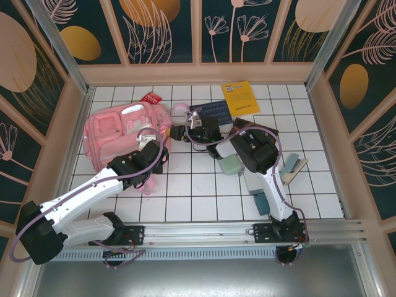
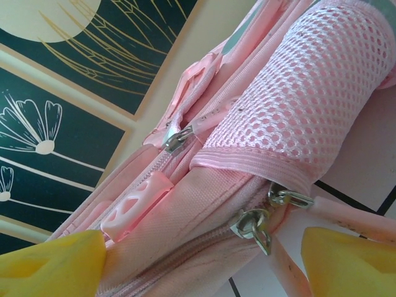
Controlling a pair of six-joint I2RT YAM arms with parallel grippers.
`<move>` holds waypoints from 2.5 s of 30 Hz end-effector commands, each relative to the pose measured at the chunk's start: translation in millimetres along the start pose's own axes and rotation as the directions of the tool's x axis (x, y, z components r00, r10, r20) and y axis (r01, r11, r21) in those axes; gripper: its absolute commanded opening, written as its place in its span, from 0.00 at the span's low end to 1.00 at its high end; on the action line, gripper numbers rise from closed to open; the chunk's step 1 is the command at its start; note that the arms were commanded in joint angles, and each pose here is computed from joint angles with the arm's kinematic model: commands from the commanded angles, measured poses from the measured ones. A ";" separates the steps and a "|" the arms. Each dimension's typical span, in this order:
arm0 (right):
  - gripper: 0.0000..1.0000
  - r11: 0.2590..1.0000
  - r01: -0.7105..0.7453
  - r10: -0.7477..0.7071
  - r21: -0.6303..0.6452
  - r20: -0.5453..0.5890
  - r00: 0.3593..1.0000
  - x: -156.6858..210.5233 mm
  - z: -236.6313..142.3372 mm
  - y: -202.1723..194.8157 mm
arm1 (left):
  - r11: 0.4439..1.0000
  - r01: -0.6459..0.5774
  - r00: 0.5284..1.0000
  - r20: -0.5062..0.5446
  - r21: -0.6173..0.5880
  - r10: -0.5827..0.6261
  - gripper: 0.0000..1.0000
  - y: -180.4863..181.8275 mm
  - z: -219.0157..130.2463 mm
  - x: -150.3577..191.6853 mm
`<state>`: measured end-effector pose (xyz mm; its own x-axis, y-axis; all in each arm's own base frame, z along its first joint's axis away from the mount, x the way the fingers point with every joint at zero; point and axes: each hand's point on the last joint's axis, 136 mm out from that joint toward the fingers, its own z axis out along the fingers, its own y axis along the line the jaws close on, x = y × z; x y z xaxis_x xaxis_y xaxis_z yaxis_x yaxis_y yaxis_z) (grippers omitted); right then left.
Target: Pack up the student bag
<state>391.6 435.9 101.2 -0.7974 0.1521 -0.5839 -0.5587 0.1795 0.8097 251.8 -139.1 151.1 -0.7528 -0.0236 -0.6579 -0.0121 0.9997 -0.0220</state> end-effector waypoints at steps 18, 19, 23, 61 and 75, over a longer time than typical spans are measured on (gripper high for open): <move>0.38 0.999 0.014 -0.014 -0.044 0.001 1.000 8.7 -16.0 6.6 | 0.999 0.034 0.997 0.075 0.019 -0.035 0.00 -5.2 -7.1 -19.6; 0.38 0.999 0.012 -0.012 -0.038 0.006 1.000 7.0 -17.0 4.6 | 0.999 0.032 0.997 0.075 0.019 -0.034 0.00 -5.6 -7.1 -19.5; 0.41 1.000 0.002 -0.002 -0.019 0.019 1.000 2.4 -19.8 -1.8 | 0.999 0.032 0.997 0.074 0.018 -0.033 0.00 -5.7 -6.7 -19.3; 0.00 0.952 0.243 -0.208 0.185 -0.187 0.960 22.9 -26.4 -3.7 | 0.999 0.032 0.998 0.061 -0.006 -0.032 0.00 -5.7 15.0 -4.4; 0.00 0.936 0.317 -0.270 0.154 -0.267 0.925 58.8 -39.7 25.7 | 0.999 0.024 0.998 0.065 -0.031 -0.022 0.00 -6.2 29.8 1.3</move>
<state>345.4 407.8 74.4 -0.6776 -0.1258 -0.7245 -0.6977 0.4212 0.5794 253.5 -144.9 117.2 -0.7726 0.0029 -0.6348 -0.0003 1.0000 0.0049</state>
